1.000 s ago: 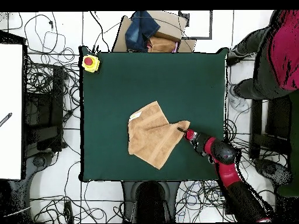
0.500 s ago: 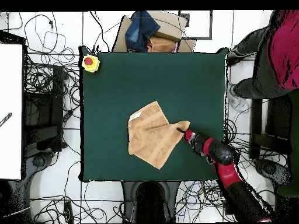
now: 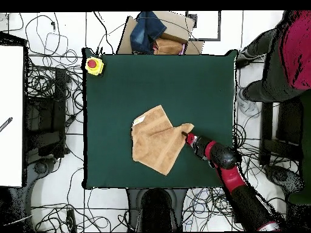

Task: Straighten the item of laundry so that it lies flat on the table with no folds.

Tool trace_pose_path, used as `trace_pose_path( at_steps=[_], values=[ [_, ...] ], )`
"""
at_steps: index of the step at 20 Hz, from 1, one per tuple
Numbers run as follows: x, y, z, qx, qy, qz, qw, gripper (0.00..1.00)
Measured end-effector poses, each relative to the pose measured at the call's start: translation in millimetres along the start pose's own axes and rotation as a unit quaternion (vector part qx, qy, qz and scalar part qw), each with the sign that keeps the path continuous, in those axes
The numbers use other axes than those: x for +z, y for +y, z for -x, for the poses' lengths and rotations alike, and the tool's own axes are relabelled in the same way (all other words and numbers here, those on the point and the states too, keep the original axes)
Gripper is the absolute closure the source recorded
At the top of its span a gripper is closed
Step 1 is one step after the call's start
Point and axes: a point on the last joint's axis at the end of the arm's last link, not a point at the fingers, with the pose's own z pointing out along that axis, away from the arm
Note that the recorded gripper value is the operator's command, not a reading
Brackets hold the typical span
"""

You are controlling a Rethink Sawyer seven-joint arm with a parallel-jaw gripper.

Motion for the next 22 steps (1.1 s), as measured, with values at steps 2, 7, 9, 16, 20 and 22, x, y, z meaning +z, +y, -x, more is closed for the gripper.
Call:
trace_pose_path(
  at_steps=[2,7,9,16,20,22],
  values=[
    [0.7,2.5,1.4,-0.004,0.001,-0.002,1.0000,1.00],
    [3.1,5.3,2.1,-0.007,0.002,-0.002,1.0000,1.00],
    [3.1,5.3,1.9,-0.007,0.002,-0.002,1.0000,1.00],
    [2.7,9.6,0.1,-0.022,0.012,-0.011,0.9996,1.00],
    [2.8,15.5,-9.0,-0.039,0.037,-0.021,0.9983,1.00],
    [3.4,18.4,-16.7,-0.046,0.061,-0.021,0.9968,1.00]
  ],
)
